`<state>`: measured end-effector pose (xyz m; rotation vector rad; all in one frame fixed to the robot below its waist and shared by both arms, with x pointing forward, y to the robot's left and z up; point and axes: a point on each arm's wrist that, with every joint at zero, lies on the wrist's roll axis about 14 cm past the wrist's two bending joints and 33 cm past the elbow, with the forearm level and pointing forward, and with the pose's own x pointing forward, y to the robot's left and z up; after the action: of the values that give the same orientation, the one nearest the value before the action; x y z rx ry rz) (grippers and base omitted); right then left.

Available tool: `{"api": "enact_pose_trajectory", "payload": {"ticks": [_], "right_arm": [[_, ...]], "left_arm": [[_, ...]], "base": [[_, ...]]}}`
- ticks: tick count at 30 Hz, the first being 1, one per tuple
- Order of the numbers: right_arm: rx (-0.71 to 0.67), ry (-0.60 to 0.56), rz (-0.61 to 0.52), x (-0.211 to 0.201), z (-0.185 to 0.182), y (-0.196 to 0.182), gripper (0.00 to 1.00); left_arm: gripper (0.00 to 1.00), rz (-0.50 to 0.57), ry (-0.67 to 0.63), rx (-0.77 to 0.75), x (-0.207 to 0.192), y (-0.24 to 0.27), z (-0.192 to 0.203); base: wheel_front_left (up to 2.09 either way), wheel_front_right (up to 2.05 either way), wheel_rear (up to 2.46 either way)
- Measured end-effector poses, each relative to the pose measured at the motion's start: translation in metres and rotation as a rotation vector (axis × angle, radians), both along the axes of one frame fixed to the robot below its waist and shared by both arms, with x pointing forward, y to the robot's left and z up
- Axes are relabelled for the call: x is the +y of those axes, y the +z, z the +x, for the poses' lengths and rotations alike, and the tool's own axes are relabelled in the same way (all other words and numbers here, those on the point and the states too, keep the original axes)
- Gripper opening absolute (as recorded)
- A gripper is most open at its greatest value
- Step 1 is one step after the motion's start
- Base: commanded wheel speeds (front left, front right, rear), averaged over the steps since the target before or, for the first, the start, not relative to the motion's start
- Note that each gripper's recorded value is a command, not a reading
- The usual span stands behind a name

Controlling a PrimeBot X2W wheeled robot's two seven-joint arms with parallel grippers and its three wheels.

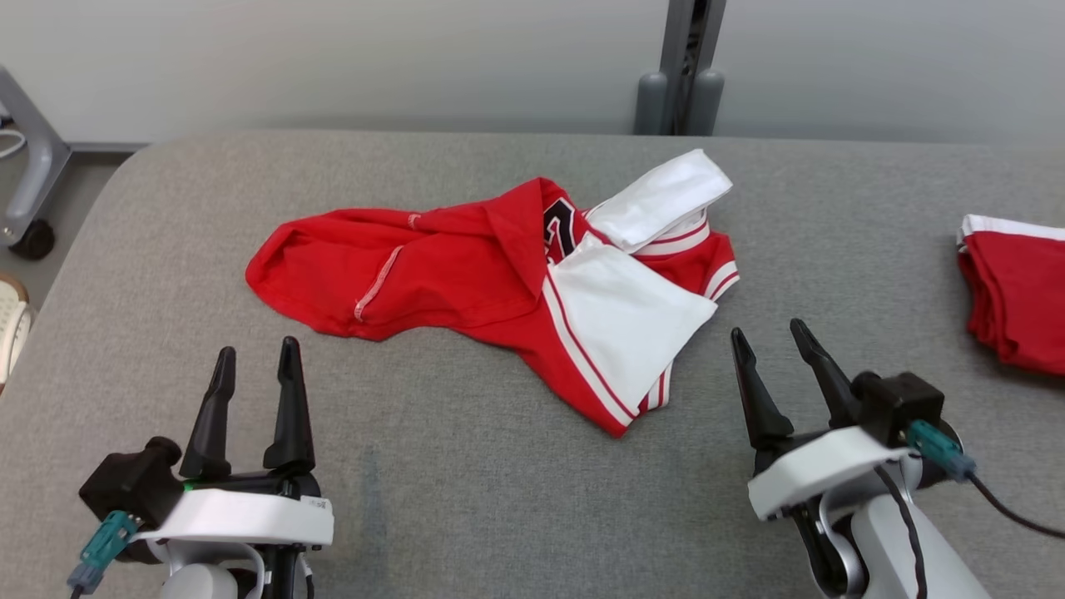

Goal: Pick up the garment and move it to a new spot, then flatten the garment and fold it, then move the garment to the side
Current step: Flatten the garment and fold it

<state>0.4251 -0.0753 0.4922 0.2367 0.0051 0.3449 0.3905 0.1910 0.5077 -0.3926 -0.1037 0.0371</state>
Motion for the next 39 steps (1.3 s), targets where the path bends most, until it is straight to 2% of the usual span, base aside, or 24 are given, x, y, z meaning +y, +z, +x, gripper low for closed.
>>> {"api": "enact_pose_trajectory", "payload": {"ticks": [10, 24, 26, 27, 29, 39], "right_arm": [[0.175, 0.032, -0.016, 0.017, 0.043, -0.052, 1.0], [0.276, 0.052, 0.023, 0.033, 0.063, -0.078, 1.0], [0.286, 0.056, 0.024, 0.035, 0.061, -0.082, 0.59], [0.289, 0.058, 0.024, 0.035, 0.061, -0.082, 0.43], [0.289, 0.057, 0.026, 0.035, 0.062, -0.082, 0.0], [0.262, 0.063, -0.005, 0.033, 0.063, -0.077, 0.0]], "left_arm": [[1.0, 0.024, -0.003, 0.064, 0.001, -0.022, 0.009], [1.0, 0.037, 0.018, 0.105, 0.01, -0.036, 0.01], [1.0, 0.037, 0.017, 0.109, 0.009, -0.037, 0.011], [1.0, 0.037, 0.017, 0.111, 0.009, -0.038, 0.011], [1.0, 0.037, 0.014, 0.111, 0.008, -0.038, 0.013], [1.0, 0.032, -0.001, 0.108, 0.003, -0.038, 0.017]], "base": [[0.0, 0.0, 0.0], [0.0, 0.0, 0.0], [0.0, 0.0, 0.0], [0.0, 0.0, 0.0], [0.0, 0.0, 0.0], [0.0, 0.0, 0.0]]}}
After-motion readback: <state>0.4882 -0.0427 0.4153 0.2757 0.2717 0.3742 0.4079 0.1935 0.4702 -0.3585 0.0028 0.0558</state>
